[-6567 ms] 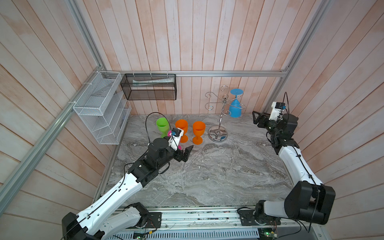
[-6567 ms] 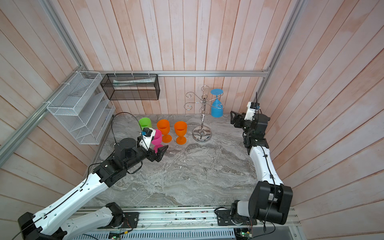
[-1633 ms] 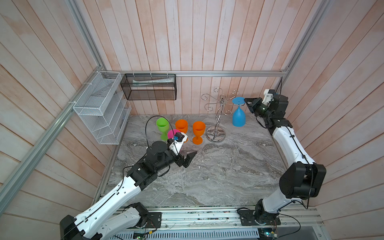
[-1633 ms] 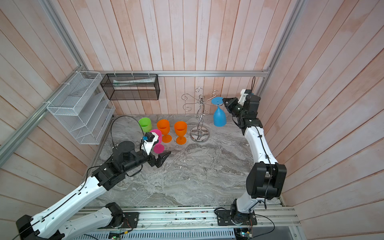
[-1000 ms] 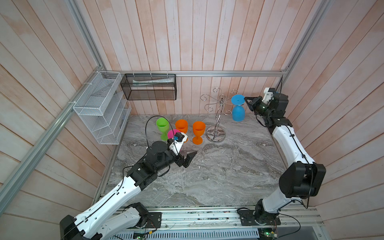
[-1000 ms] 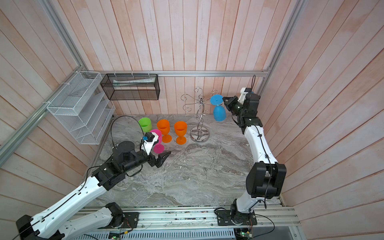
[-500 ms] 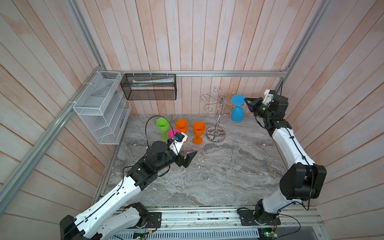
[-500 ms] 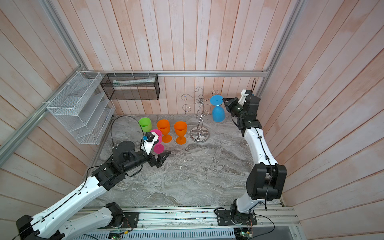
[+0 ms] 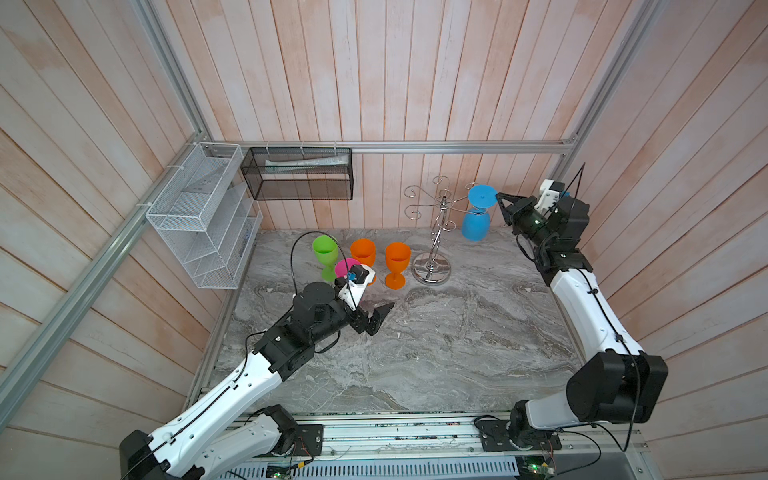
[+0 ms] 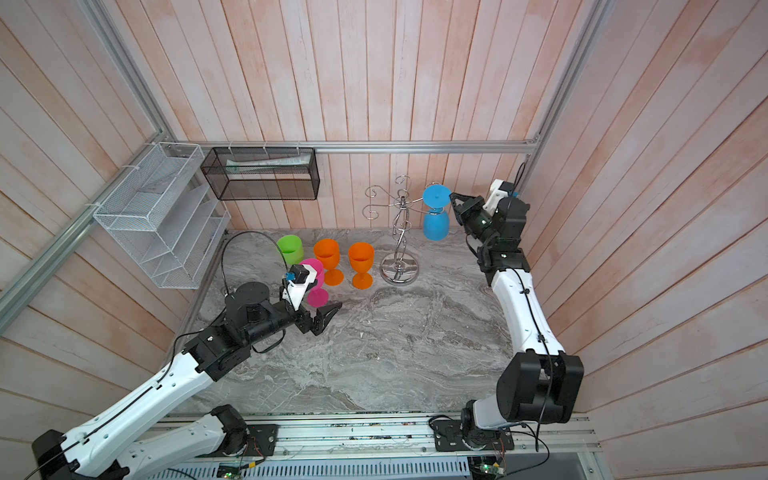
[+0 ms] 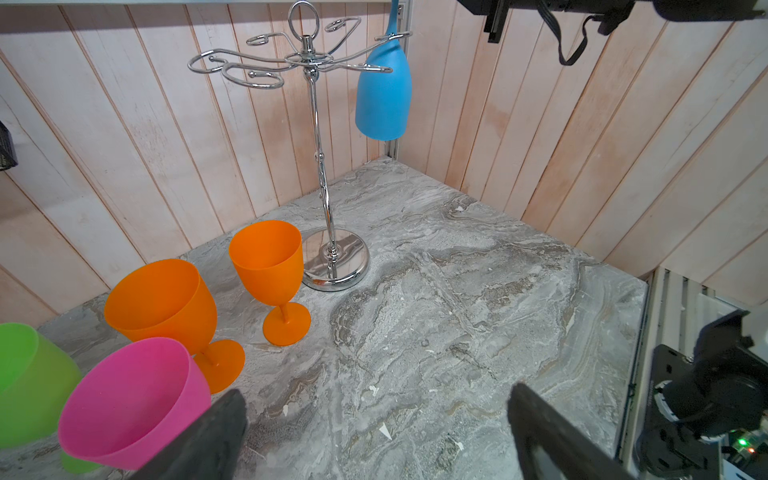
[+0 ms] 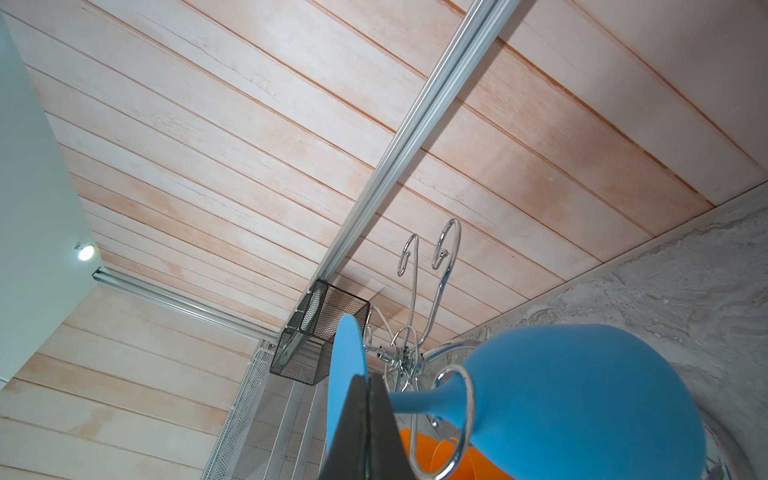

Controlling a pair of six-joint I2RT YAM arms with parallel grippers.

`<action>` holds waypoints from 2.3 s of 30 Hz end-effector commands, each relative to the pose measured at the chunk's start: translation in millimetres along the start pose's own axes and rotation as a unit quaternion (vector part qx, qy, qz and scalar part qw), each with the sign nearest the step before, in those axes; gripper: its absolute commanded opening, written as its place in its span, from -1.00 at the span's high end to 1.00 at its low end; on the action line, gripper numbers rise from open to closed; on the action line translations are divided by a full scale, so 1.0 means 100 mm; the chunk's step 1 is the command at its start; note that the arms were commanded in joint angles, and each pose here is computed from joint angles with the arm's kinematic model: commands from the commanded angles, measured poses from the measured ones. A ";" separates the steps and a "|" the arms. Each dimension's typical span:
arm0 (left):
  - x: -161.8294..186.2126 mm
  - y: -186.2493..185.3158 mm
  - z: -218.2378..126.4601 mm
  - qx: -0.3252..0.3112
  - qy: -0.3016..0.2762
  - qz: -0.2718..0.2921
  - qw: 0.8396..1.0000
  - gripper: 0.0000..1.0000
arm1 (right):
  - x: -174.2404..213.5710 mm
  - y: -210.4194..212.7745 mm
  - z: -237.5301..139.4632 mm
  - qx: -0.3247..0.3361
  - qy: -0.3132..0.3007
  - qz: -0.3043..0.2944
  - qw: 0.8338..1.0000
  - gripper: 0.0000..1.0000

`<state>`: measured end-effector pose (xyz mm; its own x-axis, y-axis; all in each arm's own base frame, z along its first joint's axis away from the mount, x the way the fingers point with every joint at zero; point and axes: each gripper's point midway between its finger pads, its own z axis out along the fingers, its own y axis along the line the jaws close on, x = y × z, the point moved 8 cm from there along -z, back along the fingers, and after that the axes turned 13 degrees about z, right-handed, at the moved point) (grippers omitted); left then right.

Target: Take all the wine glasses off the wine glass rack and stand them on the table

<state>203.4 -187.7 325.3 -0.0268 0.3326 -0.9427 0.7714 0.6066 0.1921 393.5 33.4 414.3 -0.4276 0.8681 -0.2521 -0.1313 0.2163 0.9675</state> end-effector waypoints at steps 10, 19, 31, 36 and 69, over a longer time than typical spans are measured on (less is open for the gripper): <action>-0.01 -0.02 -0.02 0.005 -0.008 0.004 1.000 -0.99 | 0.09 0.06 -0.23 -0.010 -0.022 -0.005 1.000 1.00; -0.01 -0.02 -0.01 0.007 -0.007 0.003 1.000 -0.99 | 0.21 -0.01 -0.20 -0.001 -0.011 -0.003 1.000 1.00; -0.01 -0.02 -0.01 0.006 -0.007 0.003 1.000 -0.99 | 0.34 -0.01 0.05 0.006 0.002 -0.009 1.000 1.00; -0.01 -0.02 -0.01 0.006 -0.007 0.004 1.000 -0.99 | 0.30 -0.02 0.18 0.012 0.000 -0.011 1.000 1.00; 0.03 -0.03 0.04 0.010 0.002 0.003 1.000 -0.98 | -0.03 -0.23 -0.93 0.042 -0.135 -0.021 0.990 1.00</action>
<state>204.8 -189.4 322.6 -0.0340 0.3384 -0.9404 0.7753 0.6027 0.1889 333.5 -16.6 385.7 -0.1891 0.9465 -0.2616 -0.0428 0.2582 0.9651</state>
